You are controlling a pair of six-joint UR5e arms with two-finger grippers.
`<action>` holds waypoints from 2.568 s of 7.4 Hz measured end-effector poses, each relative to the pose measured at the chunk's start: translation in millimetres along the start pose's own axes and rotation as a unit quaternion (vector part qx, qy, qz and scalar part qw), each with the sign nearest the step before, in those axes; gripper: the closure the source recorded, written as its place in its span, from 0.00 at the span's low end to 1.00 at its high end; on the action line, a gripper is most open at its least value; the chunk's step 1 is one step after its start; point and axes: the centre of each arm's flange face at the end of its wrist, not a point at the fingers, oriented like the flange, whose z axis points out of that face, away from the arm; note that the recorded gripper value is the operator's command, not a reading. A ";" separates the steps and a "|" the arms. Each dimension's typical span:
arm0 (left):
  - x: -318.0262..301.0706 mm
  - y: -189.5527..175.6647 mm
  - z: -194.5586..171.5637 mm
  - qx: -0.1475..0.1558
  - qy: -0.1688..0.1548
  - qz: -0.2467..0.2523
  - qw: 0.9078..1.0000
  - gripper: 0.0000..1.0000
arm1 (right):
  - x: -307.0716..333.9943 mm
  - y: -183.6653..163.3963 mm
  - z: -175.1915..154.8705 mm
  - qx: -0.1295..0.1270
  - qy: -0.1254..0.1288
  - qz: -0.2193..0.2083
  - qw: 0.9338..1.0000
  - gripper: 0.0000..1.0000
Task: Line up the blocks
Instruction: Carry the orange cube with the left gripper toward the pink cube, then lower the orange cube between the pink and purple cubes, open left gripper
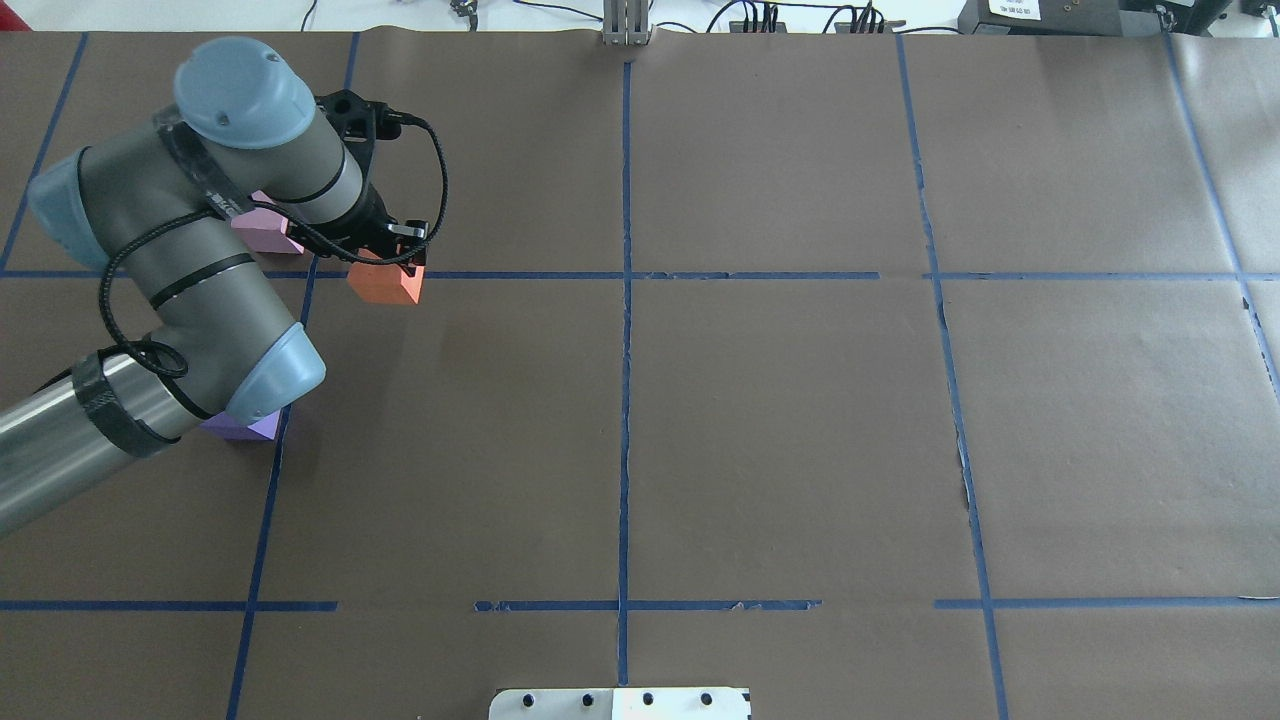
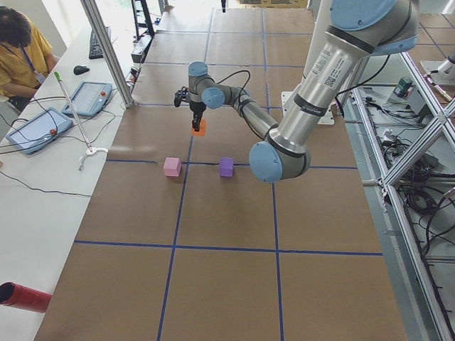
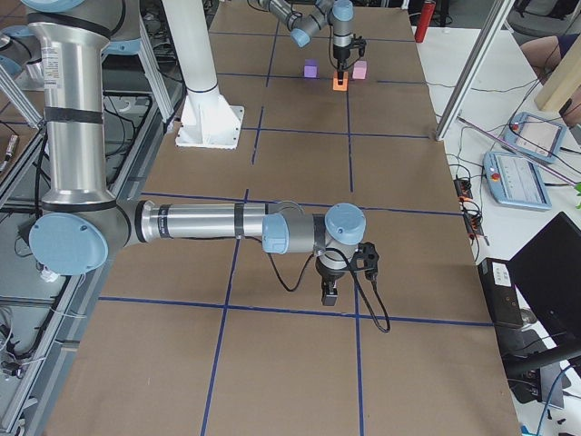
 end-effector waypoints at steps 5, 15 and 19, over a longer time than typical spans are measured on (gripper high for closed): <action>-145.1 2.8 -3.3 -0.026 -0.020 -0.016 0.999 0.72 | 0.0 0.0 0.0 0.000 0.000 0.000 1.000 0.00; -151.8 11.3 70.3 -0.073 0.023 -0.027 0.997 0.71 | 0.0 0.0 0.0 0.000 0.000 0.000 1.000 0.00; -153.2 13.3 74.8 -0.074 0.023 -0.033 0.996 0.68 | 0.0 0.0 0.0 0.000 0.000 0.000 1.000 0.00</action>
